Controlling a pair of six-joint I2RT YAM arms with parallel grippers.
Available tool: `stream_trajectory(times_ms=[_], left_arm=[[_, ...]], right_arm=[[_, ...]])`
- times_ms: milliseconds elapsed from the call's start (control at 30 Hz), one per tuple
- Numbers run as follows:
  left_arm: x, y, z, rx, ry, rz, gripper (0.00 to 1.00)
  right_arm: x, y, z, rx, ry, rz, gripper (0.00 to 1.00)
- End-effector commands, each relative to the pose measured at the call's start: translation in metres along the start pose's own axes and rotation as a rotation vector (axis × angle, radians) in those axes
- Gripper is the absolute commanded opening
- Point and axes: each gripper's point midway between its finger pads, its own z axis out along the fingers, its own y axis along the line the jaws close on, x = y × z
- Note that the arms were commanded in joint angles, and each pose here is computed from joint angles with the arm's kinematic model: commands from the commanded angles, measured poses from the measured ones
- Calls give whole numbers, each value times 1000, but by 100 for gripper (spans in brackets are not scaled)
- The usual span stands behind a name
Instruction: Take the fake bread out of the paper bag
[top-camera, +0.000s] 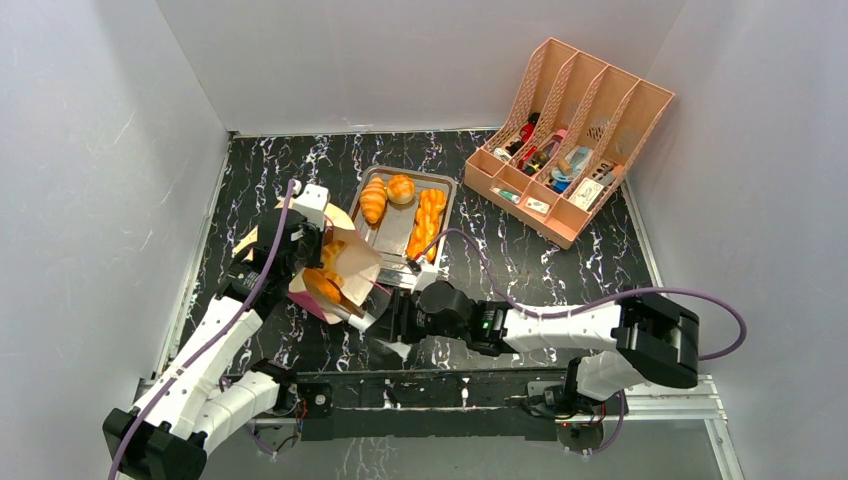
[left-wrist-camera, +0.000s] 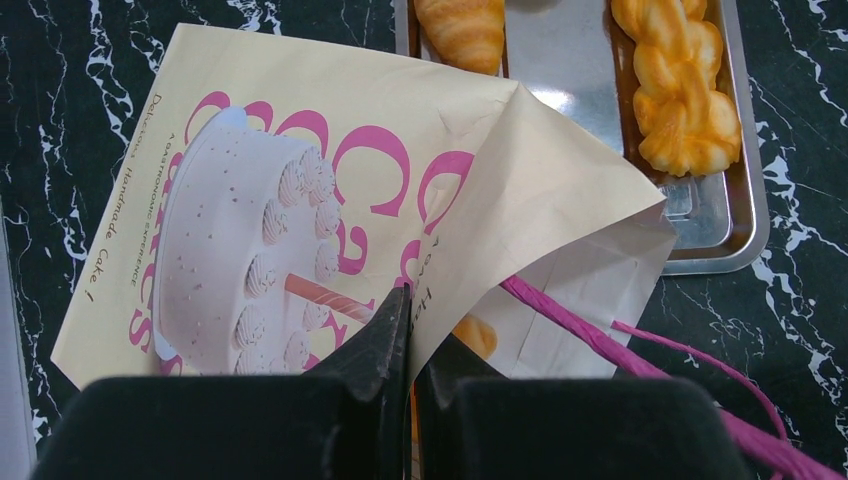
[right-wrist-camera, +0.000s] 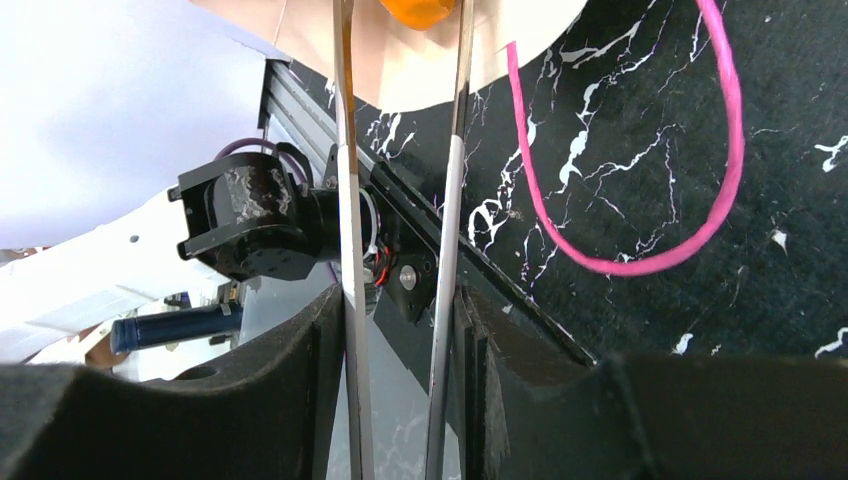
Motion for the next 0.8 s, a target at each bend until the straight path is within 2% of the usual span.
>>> stream_trajectory(times_ms=[0,400,767], left_arm=[[-6,11,-6,-58,-29,-27,0],[0,21,-5,-125,-7,-30,0],[-2,13,-6,-76,-17,-39,0]], right_arm=[[-19,35,-17,-119,-77,-11,0],[-25,38,-39,-133,-109,-28,0],[-16,12,-19,-51,-95,-45,0]])
